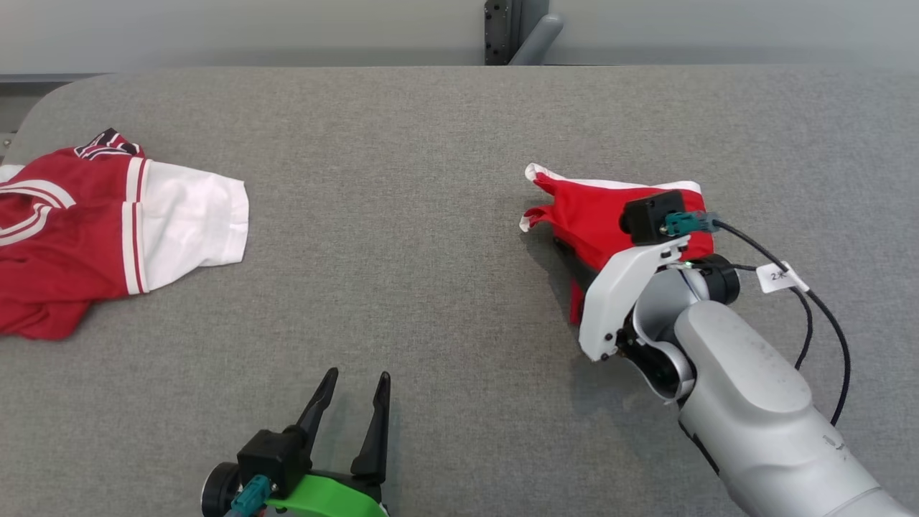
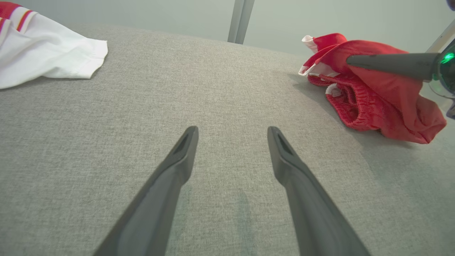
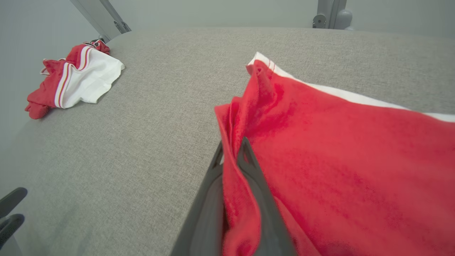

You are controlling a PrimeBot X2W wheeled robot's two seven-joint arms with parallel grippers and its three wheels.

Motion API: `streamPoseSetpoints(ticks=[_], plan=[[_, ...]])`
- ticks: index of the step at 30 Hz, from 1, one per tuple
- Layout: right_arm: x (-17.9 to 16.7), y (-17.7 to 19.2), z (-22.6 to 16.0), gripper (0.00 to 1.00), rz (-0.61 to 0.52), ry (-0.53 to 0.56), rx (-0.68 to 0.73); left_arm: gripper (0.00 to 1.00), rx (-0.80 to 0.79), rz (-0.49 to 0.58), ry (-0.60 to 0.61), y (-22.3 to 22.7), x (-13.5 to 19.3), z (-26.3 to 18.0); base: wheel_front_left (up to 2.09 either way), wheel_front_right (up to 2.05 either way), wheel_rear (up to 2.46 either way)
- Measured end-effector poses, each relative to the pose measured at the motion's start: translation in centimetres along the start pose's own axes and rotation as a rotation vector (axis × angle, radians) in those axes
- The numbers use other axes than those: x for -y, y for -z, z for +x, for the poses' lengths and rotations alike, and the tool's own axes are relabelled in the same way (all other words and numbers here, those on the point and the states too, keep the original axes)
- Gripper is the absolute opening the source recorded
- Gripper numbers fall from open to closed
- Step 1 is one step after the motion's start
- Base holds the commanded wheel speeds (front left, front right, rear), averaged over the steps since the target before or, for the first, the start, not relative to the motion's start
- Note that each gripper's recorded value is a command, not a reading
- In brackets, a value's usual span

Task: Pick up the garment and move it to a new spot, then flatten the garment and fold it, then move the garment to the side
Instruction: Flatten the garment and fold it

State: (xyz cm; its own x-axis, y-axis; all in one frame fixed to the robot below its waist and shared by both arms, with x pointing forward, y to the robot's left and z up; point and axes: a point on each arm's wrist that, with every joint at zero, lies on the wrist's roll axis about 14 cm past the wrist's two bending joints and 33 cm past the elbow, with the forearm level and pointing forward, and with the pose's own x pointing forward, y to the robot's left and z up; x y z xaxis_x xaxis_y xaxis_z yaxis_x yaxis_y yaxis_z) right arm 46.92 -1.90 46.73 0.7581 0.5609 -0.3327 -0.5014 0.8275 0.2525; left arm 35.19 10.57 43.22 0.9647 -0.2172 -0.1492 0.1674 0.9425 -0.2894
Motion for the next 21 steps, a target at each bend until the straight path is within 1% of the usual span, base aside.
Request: streamPoseSetpoints(ticks=[1,2,3,4,6,9,11,16,17,20,21], plan=[[-0.5,0.3,0.3,0.0,0.0,-0.007,-0.008,1.0,-0.001,0.0,-0.01,0.0,-0.3,-0.1,0.0,0.0,0.0],[-0.8,0.6,0.5,0.14,-0.013,-0.014,-0.014,1.0,-0.001,-0.002,-0.021,0.0,-0.6,-0.2,0.0,0.0,0.0],[-1.1,0.9,0.6,0.58,-0.029,-0.019,-0.015,1.0,-0.001,-0.003,-0.03,0.0,-0.8,-0.2,0.0,0.0,0.0],[-1.2,1.1,0.7,1.0,-0.032,-0.02,-0.016,1.0,-0.001,-0.004,-0.037,0.0,-1.0,-0.3,0.0,0.0,0.0],[-1.2,1.3,0.6,1.0,-0.03,-0.015,-0.008,1.0,-0.005,-0.006,-0.045,0.2,-1.2,-0.4,0.0,0.0,0.0],[-0.8,0.7,0.1,1.0,-0.039,-0.002,0.036,1.0,-0.005,-0.012,-0.053,0.2,-1.4,-0.6,0.0,0.0,0.0],[-0.5,0.5,-0.6,1.0,-0.064,0.007,0.06,1.0,-0.001,-0.014,-0.06,0.1,-1.6,-0.7,0.0,0.0,0.0],[1.1,-1.4,-3.5,1.0,-0.086,0.059,0.202,1.0,0.017,-0.017,-0.066,-0.4,-1.7,-1.1,0.0,0.0,0.0],[1.1,-1.4,-3.5,1.0,-0.086,0.059,0.202,1.0,0.017,-0.017,-0.066,-0.4,-1.7,-1.1,0.0,0.0,0.0],[3.4,-2.3,-6.3,1.0,-0.134,0.133,0.294,1.0,0.034,-0.016,-0.074,-0.9,-1.8,-1.3,0.0,0.0,0.0],[4.1,-2.6,-7.3,1.0,-0.124,0.16,0.331,1.0,0.039,-0.015,-0.072,-1.0,-1.8,-1.3,0.0,0.0,0.0]])
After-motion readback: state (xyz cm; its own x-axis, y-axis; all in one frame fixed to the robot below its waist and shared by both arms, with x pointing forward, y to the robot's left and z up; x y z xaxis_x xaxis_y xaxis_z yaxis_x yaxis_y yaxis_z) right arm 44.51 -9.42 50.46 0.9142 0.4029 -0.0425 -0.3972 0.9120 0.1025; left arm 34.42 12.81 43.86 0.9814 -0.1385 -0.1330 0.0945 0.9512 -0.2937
